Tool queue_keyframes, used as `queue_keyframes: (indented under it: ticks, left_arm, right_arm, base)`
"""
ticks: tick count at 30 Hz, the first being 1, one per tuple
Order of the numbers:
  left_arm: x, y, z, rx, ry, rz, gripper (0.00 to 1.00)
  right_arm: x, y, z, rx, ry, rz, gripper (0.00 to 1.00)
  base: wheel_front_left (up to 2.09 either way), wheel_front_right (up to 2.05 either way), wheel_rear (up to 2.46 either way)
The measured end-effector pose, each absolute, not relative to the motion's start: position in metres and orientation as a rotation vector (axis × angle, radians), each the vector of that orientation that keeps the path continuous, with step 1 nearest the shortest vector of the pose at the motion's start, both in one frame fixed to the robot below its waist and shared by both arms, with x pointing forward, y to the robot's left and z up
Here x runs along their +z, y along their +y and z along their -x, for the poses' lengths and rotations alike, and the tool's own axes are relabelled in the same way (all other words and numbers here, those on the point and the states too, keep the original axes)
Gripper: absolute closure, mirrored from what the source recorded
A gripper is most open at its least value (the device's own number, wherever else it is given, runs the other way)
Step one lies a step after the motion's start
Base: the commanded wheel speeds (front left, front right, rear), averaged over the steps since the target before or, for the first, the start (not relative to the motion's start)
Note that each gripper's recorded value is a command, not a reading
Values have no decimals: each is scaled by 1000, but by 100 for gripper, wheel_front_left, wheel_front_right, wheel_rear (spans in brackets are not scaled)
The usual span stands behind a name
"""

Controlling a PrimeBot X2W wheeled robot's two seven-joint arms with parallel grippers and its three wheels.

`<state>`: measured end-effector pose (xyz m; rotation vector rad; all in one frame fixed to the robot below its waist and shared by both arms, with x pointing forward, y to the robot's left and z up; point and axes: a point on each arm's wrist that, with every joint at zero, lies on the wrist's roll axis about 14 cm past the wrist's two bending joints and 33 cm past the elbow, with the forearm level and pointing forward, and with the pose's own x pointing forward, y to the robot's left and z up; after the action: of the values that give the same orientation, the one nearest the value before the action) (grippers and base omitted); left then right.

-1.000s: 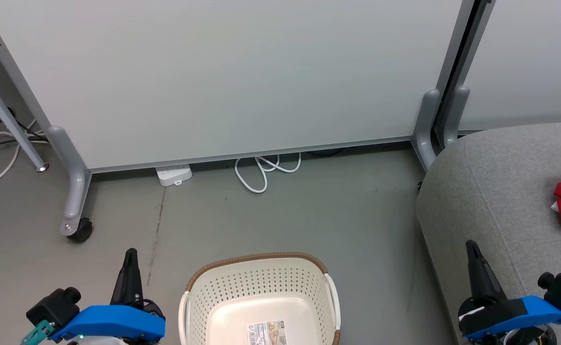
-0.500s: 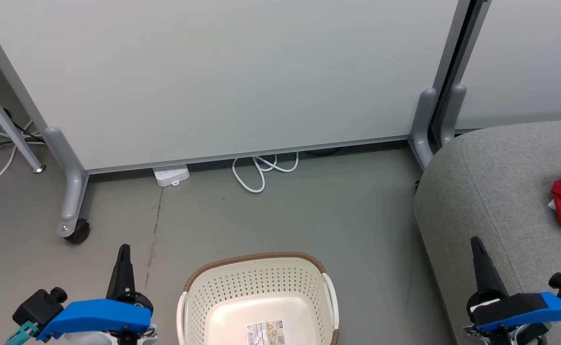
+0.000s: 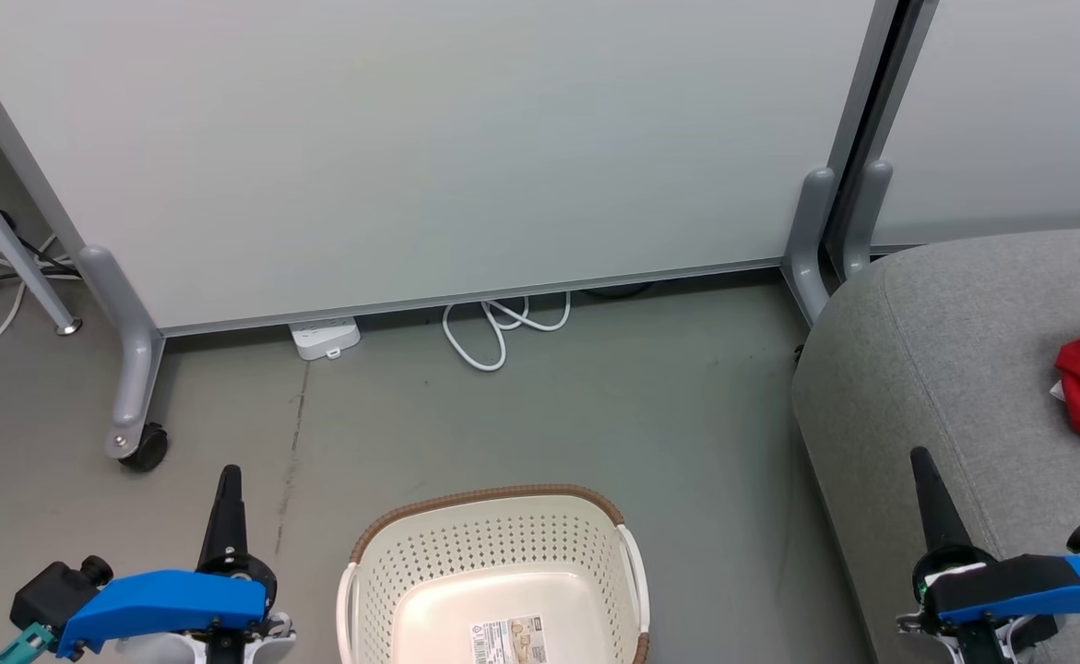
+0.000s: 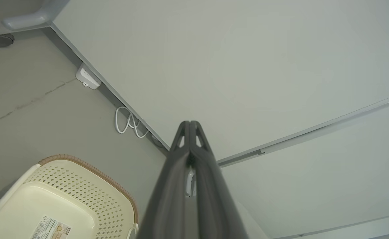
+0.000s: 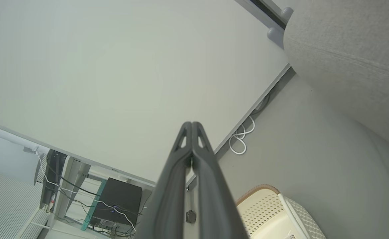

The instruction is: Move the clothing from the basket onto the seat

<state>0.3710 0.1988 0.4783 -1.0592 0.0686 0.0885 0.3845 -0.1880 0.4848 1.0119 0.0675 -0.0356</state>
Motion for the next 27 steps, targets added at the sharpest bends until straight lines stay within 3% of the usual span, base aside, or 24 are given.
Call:
queue_keyframes:
  ticks: [27]
  left_arm:
    - [489,200,-379,65,43,1310,100]
  right_arm:
    - [492,-194,-386,-36,49,-1285,100]
  base:
    - [0,0,0]
